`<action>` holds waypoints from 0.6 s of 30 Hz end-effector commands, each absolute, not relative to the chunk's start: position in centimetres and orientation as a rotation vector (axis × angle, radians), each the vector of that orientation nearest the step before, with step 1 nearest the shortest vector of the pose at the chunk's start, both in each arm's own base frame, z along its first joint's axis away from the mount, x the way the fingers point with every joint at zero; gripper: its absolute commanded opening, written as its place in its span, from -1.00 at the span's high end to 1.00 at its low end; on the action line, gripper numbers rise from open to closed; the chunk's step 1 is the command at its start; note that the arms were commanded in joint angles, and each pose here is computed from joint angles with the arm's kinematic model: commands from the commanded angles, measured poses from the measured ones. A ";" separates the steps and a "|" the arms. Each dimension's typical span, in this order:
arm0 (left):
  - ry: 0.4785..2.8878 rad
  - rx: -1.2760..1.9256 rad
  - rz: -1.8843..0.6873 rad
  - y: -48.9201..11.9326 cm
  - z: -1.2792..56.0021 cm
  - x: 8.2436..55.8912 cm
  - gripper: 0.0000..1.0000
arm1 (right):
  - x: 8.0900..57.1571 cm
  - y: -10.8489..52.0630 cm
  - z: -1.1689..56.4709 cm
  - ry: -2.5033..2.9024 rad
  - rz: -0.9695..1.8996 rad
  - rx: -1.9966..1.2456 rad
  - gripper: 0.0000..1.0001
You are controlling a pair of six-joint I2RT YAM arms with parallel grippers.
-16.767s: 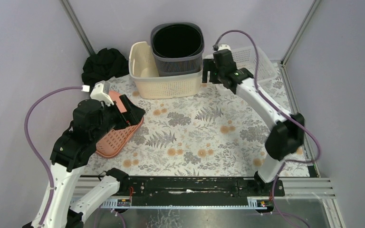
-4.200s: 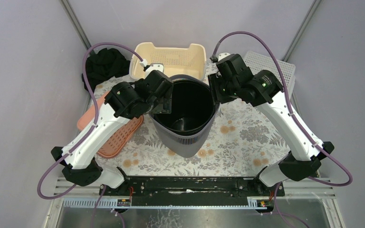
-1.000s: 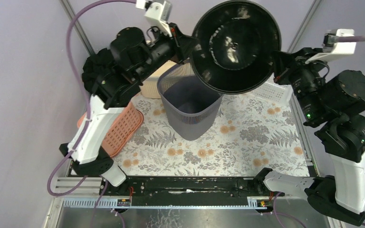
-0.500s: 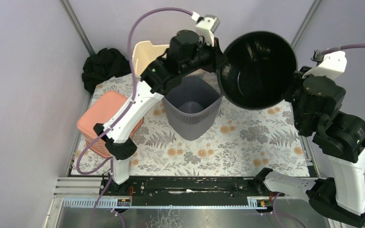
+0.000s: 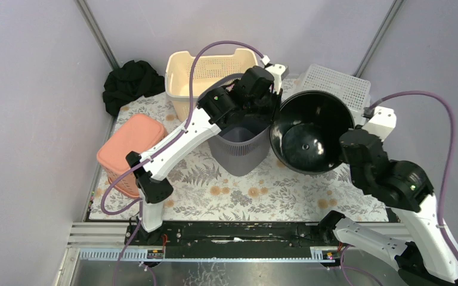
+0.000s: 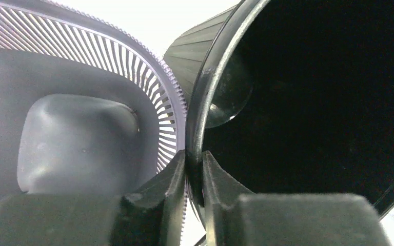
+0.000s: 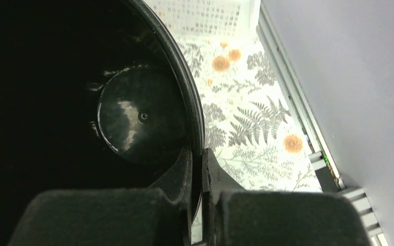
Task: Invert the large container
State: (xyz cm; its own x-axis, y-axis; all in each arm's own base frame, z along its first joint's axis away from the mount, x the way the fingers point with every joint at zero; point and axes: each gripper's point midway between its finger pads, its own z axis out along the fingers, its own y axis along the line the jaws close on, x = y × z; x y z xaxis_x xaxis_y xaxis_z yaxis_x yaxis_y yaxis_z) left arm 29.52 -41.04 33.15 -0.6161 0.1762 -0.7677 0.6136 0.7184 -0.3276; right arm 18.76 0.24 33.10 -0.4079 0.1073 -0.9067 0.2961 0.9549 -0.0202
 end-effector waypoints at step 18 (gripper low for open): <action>1.914 0.685 -0.932 -40.7 42.2 25.0 -1.00 | 18.2 4.7 32.6 2.089 0.077 0.243 -0.35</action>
